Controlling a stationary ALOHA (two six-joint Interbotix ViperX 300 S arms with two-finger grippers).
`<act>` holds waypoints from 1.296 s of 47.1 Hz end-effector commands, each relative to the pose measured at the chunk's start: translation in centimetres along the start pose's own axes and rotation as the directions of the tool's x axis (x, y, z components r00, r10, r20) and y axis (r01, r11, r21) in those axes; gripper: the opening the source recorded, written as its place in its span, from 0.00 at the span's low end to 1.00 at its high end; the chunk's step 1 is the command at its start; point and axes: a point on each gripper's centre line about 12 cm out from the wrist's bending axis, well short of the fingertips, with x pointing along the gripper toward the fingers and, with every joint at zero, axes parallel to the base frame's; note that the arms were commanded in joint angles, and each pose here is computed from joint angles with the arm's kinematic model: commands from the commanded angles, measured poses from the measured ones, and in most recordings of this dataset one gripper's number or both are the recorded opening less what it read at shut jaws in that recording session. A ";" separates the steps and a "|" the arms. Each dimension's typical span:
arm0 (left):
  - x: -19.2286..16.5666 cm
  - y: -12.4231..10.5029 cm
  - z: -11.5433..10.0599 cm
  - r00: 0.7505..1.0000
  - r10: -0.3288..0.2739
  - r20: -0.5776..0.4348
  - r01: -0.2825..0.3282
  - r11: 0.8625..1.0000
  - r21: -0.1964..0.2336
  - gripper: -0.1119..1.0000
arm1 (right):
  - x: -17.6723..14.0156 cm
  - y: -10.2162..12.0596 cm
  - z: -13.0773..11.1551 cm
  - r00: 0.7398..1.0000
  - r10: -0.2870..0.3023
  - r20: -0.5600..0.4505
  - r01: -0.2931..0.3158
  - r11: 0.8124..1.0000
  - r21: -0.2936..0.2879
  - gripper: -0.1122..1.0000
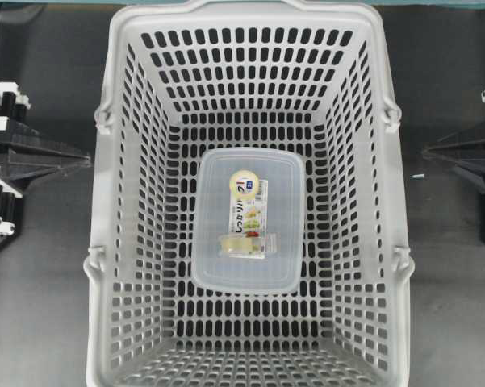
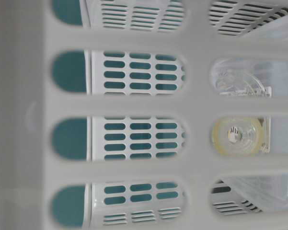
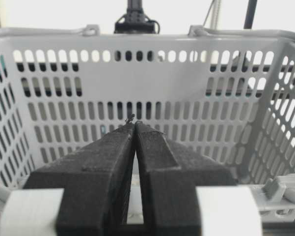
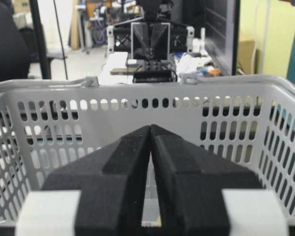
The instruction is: Pick up the tape dispenser from the shopping basket with the left arm.
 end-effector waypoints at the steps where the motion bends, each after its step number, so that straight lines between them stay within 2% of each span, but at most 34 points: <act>1: 0.5 -0.2 2.5 0.999 -0.014 0.041 0.012 1.000 0.026 0.15 | 0.3 0.0 0.5 1.000 -0.001 0.009 0.001 1.000 0.009 0.10; 7: 1.3 -0.2 4.7 1.000 -0.014 -0.011 0.014 1.000 0.011 0.10 | 0.3 -0.1 0.1 0.999 -0.004 -0.040 0.005 1.000 0.016 0.10; 15: 3.4 -0.5 6.7 0.983 -0.021 -0.181 0.023 1.000 0.007 0.10 | 0.2 0.0 0.1 0.994 -0.003 -0.107 0.004 1.000 0.013 0.10; 21: 6.0 -1.1 7.2 0.940 -0.036 -0.339 0.041 0.999 0.008 0.10 | 0.0 -0.1 0.0 0.990 -0.007 -0.139 0.009 1.000 0.015 0.10; 28: 9.1 -1.8 7.3 0.889 -0.048 -0.456 0.058 0.998 0.008 0.10 | -0.3 -0.1 0.1 0.989 -0.007 -0.150 0.009 1.000 0.015 0.12; 30: 10.0 -1.9 7.3 0.874 -0.049 -0.484 0.059 0.998 0.006 0.10 | -0.3 -0.1 0.2 0.989 -0.008 -0.148 0.010 1.000 0.015 0.16; 41: 14.6 -2.5 5.6 0.786 -0.045 -0.617 0.060 0.998 0.004 0.10 | -0.5 -0.1 0.2 0.988 -0.008 -0.154 0.010 1.000 0.015 0.64; 43: 15.3 -2.5 5.1 0.764 -0.042 -0.644 0.058 0.998 0.003 0.10 | -0.5 -0.2 0.2 0.988 -0.009 -0.156 0.012 1.000 0.014 0.72; 46: 16.1 -2.6 4.4 0.732 -0.040 -0.680 0.051 0.999 -0.003 0.10 | -0.5 -0.2 0.2 0.988 -0.009 -0.154 0.012 1.000 0.014 0.75; 50: 17.0 -2.7 3.3 0.688 -0.036 -0.725 0.040 0.999 -0.011 0.11 | -0.6 -0.2 0.2 0.988 -0.009 -0.156 0.012 1.000 0.014 0.75; 52: 17.5 -2.9 2.6 0.663 -0.036 -0.747 0.035 0.999 -0.017 0.14 | -0.6 -0.2 0.1 0.988 -0.009 -0.157 0.012 1.000 0.014 0.74; 55: 18.1 -3.1 1.6 0.635 -0.035 -0.771 0.023 0.999 -0.027 0.25 | -0.6 -0.2 0.1 0.988 -0.011 -0.156 0.013 1.000 0.014 0.74; 61: 19.0 -3.7 -0.6 0.569 -0.037 -0.821 0.000 0.999 -0.046 0.60 | -0.6 -0.2 0.2 0.988 -0.009 -0.151 0.012 1.000 0.014 0.74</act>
